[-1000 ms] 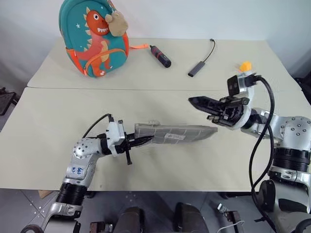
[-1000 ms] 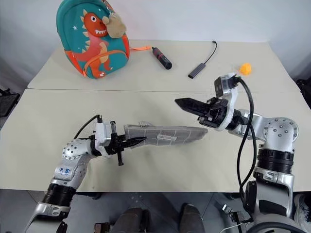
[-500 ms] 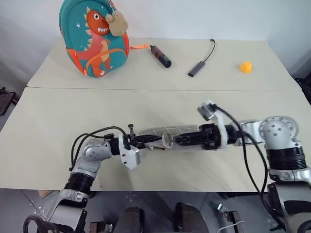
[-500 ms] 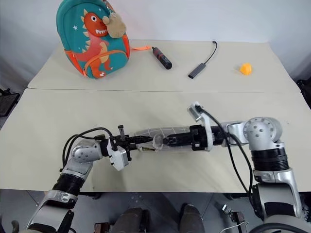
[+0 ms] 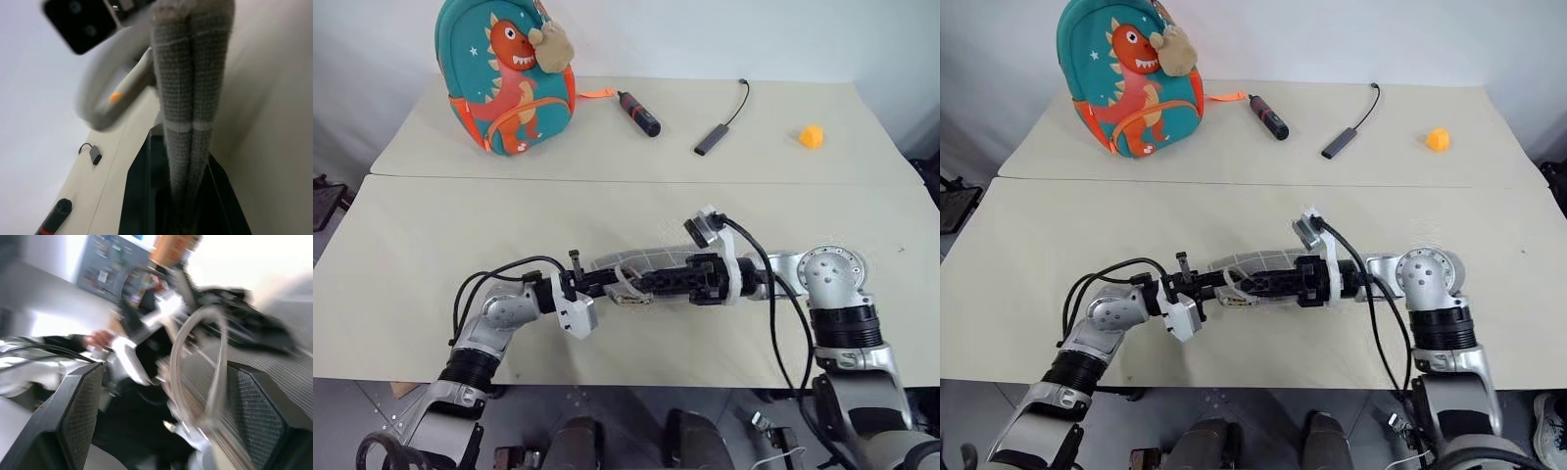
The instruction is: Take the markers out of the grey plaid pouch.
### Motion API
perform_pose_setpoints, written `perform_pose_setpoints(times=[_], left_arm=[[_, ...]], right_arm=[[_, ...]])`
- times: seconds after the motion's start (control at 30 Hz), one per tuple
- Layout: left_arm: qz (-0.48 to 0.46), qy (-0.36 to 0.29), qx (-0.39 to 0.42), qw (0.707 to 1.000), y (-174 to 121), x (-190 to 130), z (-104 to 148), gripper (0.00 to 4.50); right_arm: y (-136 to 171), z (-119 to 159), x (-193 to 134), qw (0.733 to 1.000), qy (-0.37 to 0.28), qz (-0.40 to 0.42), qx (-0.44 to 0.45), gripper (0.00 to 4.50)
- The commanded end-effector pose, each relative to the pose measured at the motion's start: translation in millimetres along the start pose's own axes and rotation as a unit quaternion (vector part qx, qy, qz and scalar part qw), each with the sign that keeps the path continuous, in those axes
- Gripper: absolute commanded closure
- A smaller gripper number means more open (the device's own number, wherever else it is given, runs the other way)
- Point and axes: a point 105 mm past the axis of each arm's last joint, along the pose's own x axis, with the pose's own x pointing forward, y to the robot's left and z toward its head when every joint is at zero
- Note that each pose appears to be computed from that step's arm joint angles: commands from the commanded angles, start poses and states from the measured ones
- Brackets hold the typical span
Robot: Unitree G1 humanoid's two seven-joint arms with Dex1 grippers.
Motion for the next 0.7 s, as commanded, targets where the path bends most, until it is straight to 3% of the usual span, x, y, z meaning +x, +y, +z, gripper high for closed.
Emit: perform_pose_setpoints(times=[0.03,0.1,0.43,0.7], left_arm=[[0.025,-0.009,0.015,1.000,14.8,1.7,4.9,4.50],[0.026,-0.009,0.013,1.000,15.6,1.6,4.7,4.50],[0.041,-0.007,0.004,0.999,24.1,2.4,2.8,4.50],[0.060,-0.002,-0.024,0.998,27.9,-0.7,-0.2,4.50]], right_arm=[[8.0,-0.8,0.6,1.000,-0.007,0.020,-0.009,0.78],[7.3,-2.7,1.4,1.000,-0.007,0.021,-0.009,1.19],[5.1,-0.7,2.6,0.999,-0.022,0.022,-0.043,4.46],[5.8,12.4,-6.7,0.997,-0.058,0.029,-0.053,4.46]])
